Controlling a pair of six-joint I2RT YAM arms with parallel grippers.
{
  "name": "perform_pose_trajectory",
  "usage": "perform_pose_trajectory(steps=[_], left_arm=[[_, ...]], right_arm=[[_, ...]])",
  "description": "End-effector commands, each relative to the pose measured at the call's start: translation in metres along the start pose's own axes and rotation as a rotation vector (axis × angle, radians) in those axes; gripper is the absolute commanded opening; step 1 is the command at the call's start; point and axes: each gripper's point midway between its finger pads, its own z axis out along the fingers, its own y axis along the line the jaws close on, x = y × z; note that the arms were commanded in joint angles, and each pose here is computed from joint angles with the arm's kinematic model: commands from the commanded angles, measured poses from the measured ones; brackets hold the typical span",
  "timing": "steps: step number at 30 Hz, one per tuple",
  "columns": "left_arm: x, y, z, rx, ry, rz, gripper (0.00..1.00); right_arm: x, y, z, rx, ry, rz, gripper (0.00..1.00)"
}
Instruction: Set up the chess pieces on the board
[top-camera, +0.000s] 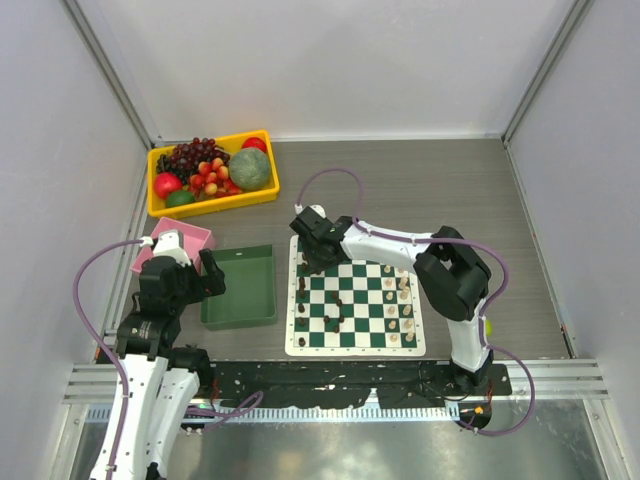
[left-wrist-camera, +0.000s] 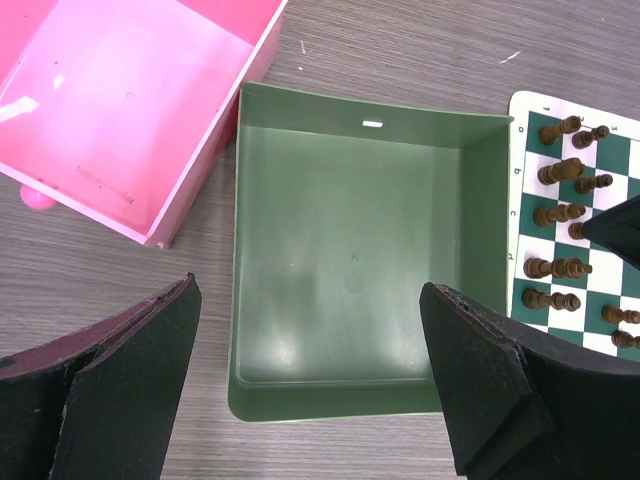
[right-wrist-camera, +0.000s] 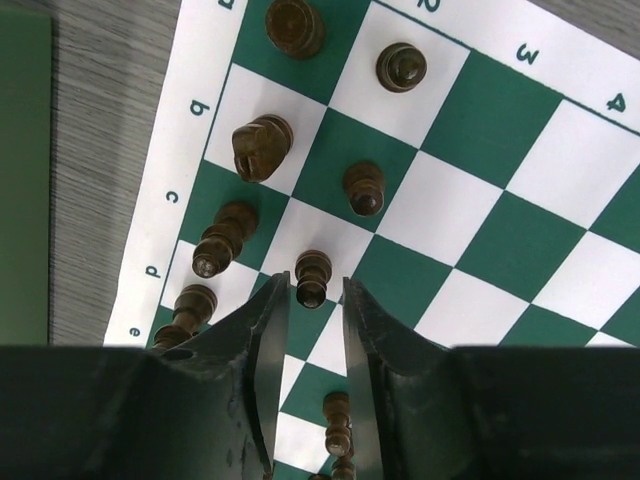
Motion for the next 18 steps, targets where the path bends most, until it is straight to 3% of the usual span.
perform_pose_trajectory(steps=[1, 8, 18], left_arm=[[-0.009, -0.004, -0.001, 0.016, -0.033, -0.005, 0.99], [-0.010, -0.004, -0.002, 0.020, -0.040, -0.004, 0.99], [-0.011, -0.004, -0.002, 0.021, -0.044, -0.005, 0.99]], right_arm=[[-0.026, 0.009, -0.022, -0.032, -0.075, 0.003, 0.38], [-0.034, 0.001, -0.060, -0.041, -0.144, 0.025, 0.43], [0.016, -0.008, -0.064, -0.064, -0.074, 0.036, 0.43]])
